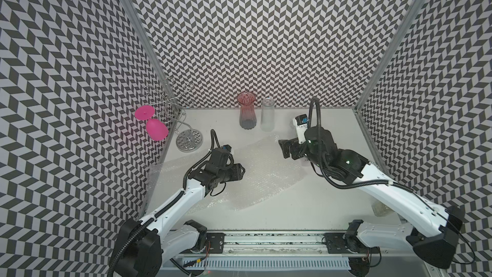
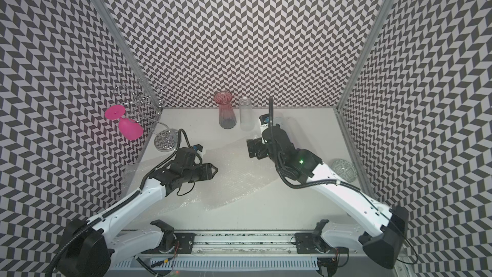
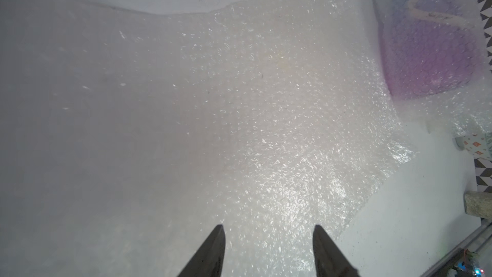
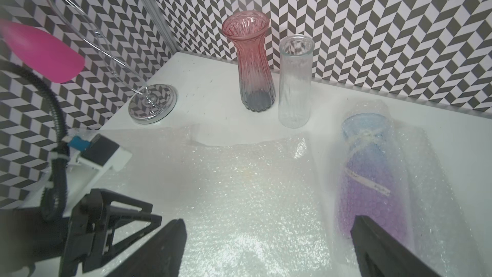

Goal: Unwrap the vase from the bubble wrap
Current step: Pick up the bubble wrap from the center of the board.

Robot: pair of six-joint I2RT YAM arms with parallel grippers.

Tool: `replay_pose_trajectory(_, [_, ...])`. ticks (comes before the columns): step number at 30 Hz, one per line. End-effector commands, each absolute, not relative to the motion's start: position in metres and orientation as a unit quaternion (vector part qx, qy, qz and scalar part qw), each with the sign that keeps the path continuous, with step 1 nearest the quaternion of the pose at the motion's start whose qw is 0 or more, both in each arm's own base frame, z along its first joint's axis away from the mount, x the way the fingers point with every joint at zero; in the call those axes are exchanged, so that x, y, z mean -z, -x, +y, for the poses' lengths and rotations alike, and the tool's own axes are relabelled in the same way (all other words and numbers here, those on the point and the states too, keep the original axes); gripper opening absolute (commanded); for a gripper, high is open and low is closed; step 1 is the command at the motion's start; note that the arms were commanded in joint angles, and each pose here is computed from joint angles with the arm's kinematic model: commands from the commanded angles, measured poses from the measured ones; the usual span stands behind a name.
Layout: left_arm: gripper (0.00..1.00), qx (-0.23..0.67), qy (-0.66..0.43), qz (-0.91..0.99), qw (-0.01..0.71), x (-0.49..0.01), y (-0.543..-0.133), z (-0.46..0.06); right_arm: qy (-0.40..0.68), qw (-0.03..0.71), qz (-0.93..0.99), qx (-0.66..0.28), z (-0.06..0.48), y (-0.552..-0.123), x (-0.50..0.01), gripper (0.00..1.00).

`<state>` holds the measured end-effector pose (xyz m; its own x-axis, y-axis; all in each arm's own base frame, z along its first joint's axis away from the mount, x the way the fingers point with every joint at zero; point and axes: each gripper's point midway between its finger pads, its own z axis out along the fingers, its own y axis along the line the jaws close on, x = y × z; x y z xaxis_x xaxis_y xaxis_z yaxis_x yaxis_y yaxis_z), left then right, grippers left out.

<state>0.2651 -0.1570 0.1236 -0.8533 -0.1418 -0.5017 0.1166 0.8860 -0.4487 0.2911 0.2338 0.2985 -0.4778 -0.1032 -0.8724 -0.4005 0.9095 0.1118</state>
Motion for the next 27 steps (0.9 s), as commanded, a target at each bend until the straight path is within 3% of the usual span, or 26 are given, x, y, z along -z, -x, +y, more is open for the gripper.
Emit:
replay_pose_trajectory(1, [0.54, 0.245, 0.027, 0.93, 0.274, -0.142, -0.262, -0.152, 0.161, 0.479, 0.841, -0.194, 0.233, -0.269, -0.293, 0.99])
replay_pose_trajectory(10, [0.54, 0.228, 0.137, 0.928, 0.259, -0.147, -0.233, -0.116, 0.227, 0.467, 0.809, -0.276, 0.243, -0.23, -0.271, 0.99])
replay_pose_trajectory(21, [0.54, 0.194, 0.201, 0.94, 0.198, -0.089, -0.236, -0.094, 0.272, 0.434, 0.804, -0.301, 0.258, -0.218, -0.258, 0.99])
replay_pose_trajectory(22, [0.56, 0.193, 0.206, 0.939, 0.198, -0.086, -0.237, -0.093, 0.279, 0.431, 0.804, -0.3, 0.259, -0.217, -0.258, 0.99])
replay_pose_trajectory(25, [0.72, 0.206, 0.226, 0.934, 0.187, -0.075, -0.238, -0.097, 0.283, 0.431, 0.804, -0.295, 0.26, -0.219, -0.253, 0.99])
replay_pose_trajectory(27, [0.73, 0.211, 0.235, 0.93, 0.188, -0.072, -0.24, -0.098, 0.286, 0.426, 0.805, -0.297, 0.263, -0.219, -0.251, 0.99])
